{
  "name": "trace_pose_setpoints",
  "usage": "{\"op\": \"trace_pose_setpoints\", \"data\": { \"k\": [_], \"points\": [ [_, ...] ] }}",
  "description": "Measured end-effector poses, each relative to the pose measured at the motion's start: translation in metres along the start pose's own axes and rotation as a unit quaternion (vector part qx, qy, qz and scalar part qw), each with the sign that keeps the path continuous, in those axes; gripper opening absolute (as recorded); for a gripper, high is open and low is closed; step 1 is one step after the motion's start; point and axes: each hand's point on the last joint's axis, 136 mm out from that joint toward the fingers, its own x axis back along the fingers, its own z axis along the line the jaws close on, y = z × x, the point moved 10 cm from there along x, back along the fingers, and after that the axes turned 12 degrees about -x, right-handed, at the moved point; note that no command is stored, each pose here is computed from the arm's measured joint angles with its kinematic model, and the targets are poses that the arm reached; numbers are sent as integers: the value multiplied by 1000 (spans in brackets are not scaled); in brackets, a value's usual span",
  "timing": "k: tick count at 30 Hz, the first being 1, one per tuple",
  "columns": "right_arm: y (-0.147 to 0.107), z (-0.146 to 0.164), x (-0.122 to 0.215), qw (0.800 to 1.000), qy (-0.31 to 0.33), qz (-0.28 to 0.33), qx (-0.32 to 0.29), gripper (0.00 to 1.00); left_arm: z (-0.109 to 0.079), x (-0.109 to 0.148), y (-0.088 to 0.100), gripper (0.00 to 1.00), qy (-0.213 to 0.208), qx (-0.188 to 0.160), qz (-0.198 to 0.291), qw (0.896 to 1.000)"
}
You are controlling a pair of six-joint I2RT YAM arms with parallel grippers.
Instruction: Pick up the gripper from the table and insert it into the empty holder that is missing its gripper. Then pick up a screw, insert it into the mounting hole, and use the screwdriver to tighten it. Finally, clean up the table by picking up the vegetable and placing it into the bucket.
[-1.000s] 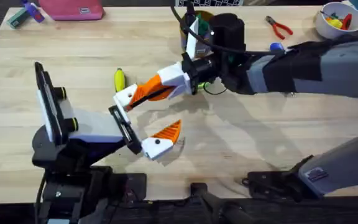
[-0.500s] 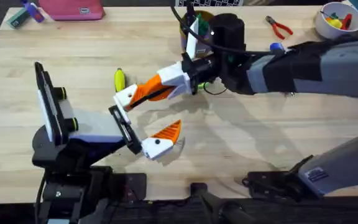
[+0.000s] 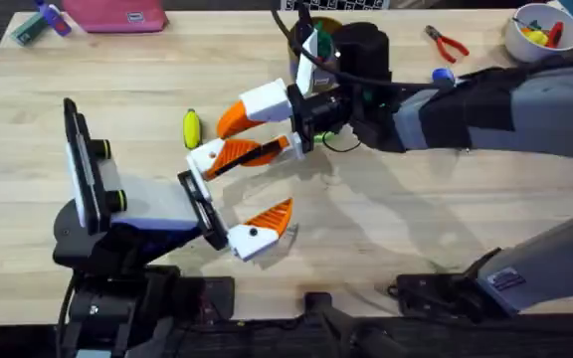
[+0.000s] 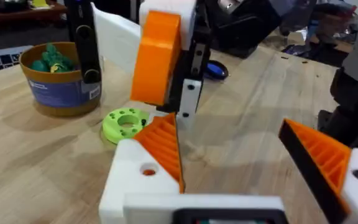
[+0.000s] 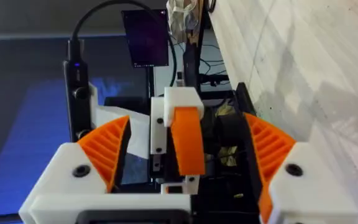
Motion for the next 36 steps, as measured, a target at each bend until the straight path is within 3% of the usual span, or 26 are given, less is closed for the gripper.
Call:
{"op": "trace_pose_setpoints", "data": {
  "k": [14,24,30,36],
  "points": [
    [2,-8,4,999,-26,-34,-6,959,0,0,0,985,0,0,0,1000],
    [-31,18,59,985,-115,-129,4,961,0,0,0,985,0,0,0,1000],
    [-50,51,88,959,-223,-172,24,961,0,0,0,986,0,0,0,1000],
    [-58,87,109,908,-356,-208,75,959,0,0,0,985,0,0,0,1000]
  ]
}}
